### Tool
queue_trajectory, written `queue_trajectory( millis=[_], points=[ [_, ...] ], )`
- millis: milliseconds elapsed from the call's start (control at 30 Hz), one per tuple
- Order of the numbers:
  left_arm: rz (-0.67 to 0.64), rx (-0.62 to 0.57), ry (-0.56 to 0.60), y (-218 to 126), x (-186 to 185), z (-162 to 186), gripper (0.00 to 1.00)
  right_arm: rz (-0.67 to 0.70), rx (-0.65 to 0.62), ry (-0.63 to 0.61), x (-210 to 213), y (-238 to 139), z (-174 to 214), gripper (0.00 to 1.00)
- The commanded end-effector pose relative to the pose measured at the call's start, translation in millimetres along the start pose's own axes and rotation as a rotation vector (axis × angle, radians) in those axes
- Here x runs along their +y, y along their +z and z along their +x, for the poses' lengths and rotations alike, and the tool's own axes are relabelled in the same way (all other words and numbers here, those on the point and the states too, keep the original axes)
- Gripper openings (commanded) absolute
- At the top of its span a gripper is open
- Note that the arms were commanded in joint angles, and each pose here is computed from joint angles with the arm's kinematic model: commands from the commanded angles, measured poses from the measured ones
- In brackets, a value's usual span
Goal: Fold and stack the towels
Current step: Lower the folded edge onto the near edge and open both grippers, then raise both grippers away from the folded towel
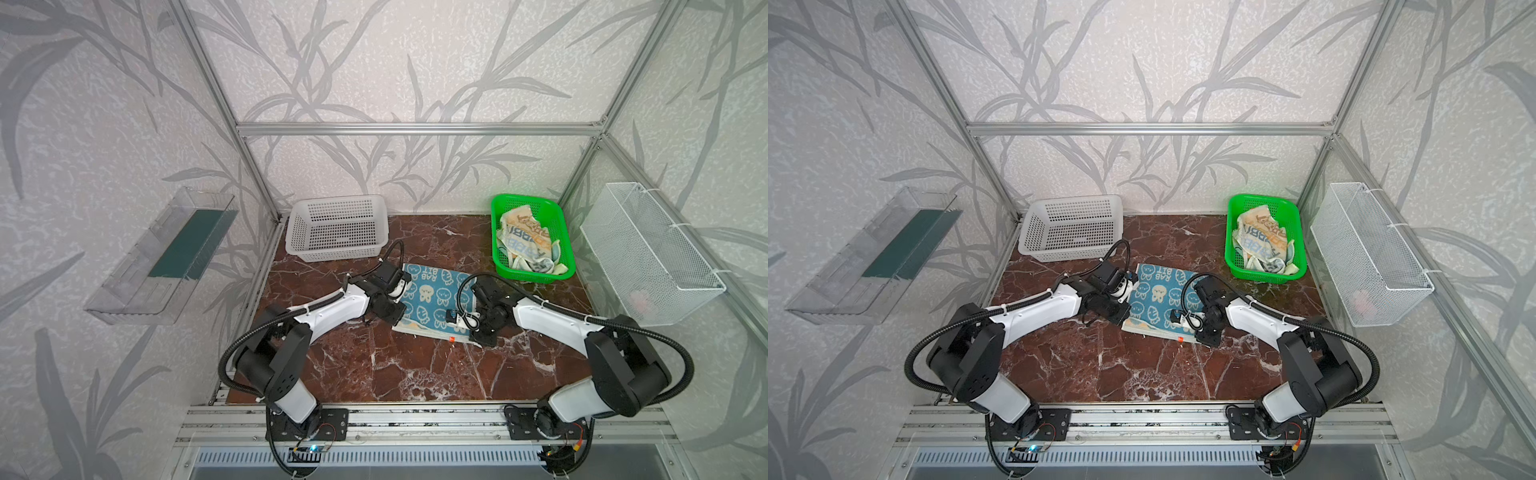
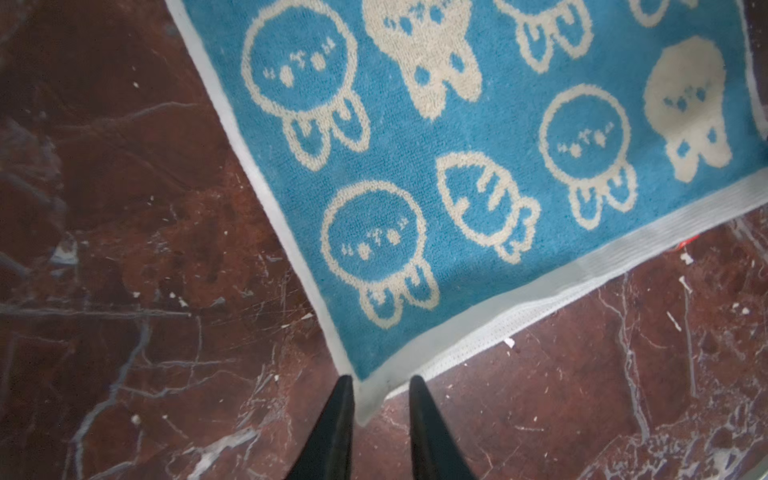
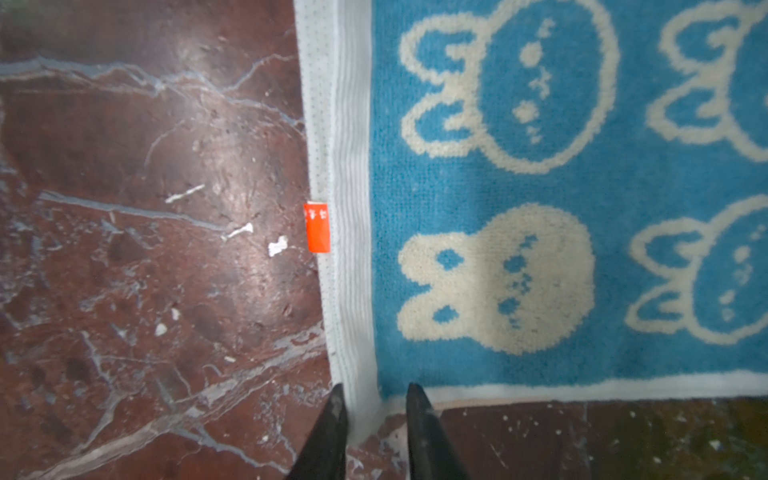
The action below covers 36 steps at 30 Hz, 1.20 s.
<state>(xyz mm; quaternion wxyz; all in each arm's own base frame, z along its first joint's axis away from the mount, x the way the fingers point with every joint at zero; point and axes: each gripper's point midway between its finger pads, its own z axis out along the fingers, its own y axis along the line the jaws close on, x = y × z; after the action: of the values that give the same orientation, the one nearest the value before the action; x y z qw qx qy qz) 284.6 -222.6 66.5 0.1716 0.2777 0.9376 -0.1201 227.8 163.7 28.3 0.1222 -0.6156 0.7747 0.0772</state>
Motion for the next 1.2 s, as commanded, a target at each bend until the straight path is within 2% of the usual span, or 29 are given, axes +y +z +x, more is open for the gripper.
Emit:
queue_trajectory(
  millis=[0,100,233,367,467,633,867,1167],
  points=[
    [0.004,-0.026,-0.026,-16.5,-4.2,1.8,0.40,0.005,-0.030,-0.002,2.7,-21.3,-9.5,0.28],
    [0.017,-0.077,-0.029,-27.8,-7.1,-3.3,0.41,0.036,-0.081,-0.002,2.1,-37.6,-17.8,0.29],
    [0.000,-0.176,-0.018,-37.6,-4.6,-21.9,0.41,0.173,-0.157,0.026,-18.0,-59.4,-31.4,0.31],
    [-0.077,-0.233,-0.036,-42.1,8.7,-47.6,0.41,0.233,-0.197,0.025,-28.9,-67.4,-40.3,0.31],
    [-0.117,-0.251,-0.027,-40.5,16.8,-68.2,0.41,0.350,-0.194,0.067,-53.1,-67.5,-39.7,0.32],
    [-0.164,-0.229,-0.005,-24.8,31.3,-100.0,0.42,0.365,-0.184,0.187,-84.8,-62.7,-39.2,0.34],
    [-0.162,-0.198,0.006,0.8,54.3,-142.8,0.44,0.371,-0.166,0.353,-144.3,-57.5,-33.2,0.34],
    [-0.124,-0.053,0.040,43.0,72.9,-158.2,0.40,0.326,-0.102,0.424,-192.0,-35.6,-20.9,0.35]
  ],
)
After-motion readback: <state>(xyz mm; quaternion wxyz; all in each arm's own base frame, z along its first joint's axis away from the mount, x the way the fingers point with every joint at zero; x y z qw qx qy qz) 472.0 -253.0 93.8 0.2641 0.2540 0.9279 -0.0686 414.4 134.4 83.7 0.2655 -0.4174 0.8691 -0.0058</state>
